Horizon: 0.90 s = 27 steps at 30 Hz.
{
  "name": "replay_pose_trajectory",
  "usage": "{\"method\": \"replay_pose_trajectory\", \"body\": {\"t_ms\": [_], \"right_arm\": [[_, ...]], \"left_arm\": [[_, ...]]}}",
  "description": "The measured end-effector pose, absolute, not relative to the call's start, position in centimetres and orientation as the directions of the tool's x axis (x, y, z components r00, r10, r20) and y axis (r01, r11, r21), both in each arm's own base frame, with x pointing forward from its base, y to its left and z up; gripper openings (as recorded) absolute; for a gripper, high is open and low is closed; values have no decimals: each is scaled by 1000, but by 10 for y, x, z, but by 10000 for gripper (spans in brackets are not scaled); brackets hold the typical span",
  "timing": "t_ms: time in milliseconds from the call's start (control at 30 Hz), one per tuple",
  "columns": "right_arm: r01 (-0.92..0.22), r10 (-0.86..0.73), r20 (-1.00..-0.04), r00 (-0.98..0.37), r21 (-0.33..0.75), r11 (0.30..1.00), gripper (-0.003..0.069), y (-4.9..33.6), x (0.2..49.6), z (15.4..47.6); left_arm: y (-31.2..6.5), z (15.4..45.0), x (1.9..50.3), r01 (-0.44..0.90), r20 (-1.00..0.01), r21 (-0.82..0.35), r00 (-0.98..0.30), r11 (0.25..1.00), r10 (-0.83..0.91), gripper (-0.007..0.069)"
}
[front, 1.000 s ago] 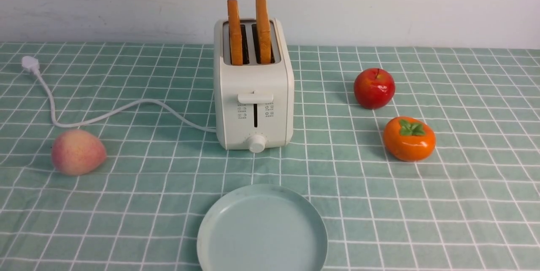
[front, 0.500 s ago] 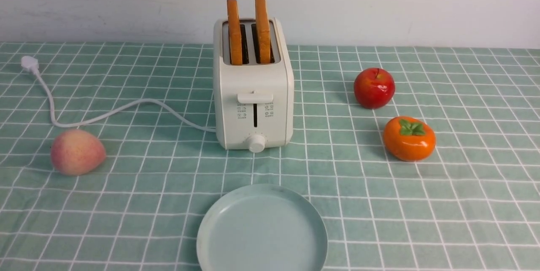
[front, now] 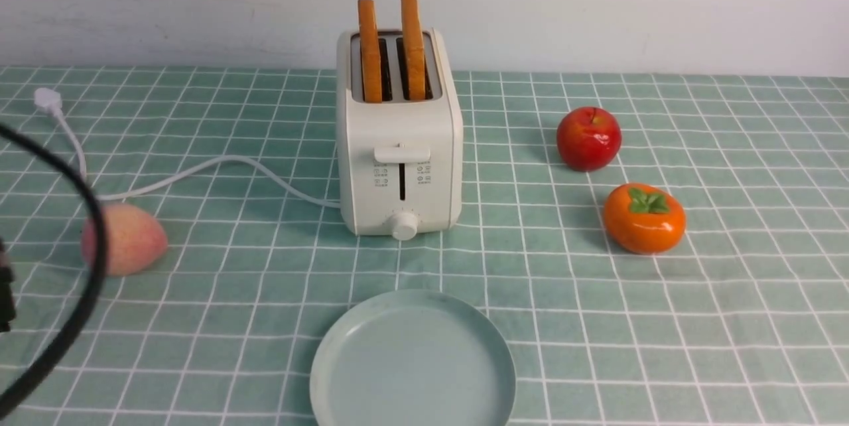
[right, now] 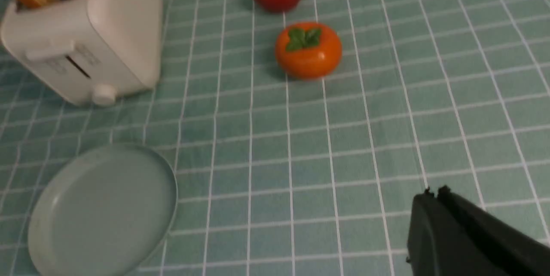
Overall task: Take toasted bread from bread machine on blue coffee table place on plate.
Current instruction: 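Reach for a toast slice standing in the toaster with the left gripper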
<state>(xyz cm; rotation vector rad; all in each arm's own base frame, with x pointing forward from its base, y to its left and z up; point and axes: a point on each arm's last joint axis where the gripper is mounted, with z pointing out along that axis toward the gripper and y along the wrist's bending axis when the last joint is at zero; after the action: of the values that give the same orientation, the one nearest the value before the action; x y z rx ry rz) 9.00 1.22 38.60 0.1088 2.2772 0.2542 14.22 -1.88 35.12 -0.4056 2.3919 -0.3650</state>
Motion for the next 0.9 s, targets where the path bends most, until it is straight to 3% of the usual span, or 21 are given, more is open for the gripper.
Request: {"method": "replay_pose_trajectory", "body": {"t_ms": [133, 367, 700, 867, 900], "right_arm": [[-14, 148, -665, -732, 232, 973, -19, 14, 101, 377], [-51, 113, -685, -720, 214, 976, -17, 15, 103, 376], [-54, 113, -684, -721, 218, 974, -12, 16, 103, 376], [-63, 122, -676, -726, 243, 968, -8, 18, 103, 376], [-66, 125, -674, -728, 250, 966, -8, 18, 103, 376]], "left_arm": [[-28, 357, 194, -134, -552, -368, -765, 920, -333, -14], [-63, 371, 269, 14, -573, -350, -795, 937, -201, -14], [-124, 387, 343, 239, -693, -256, -721, 937, -5, -5], [-142, 389, 379, 271, -773, -253, -634, 929, -26, 144], [-146, 384, 393, 272, -797, -244, -603, 931, -33, 254]]}}
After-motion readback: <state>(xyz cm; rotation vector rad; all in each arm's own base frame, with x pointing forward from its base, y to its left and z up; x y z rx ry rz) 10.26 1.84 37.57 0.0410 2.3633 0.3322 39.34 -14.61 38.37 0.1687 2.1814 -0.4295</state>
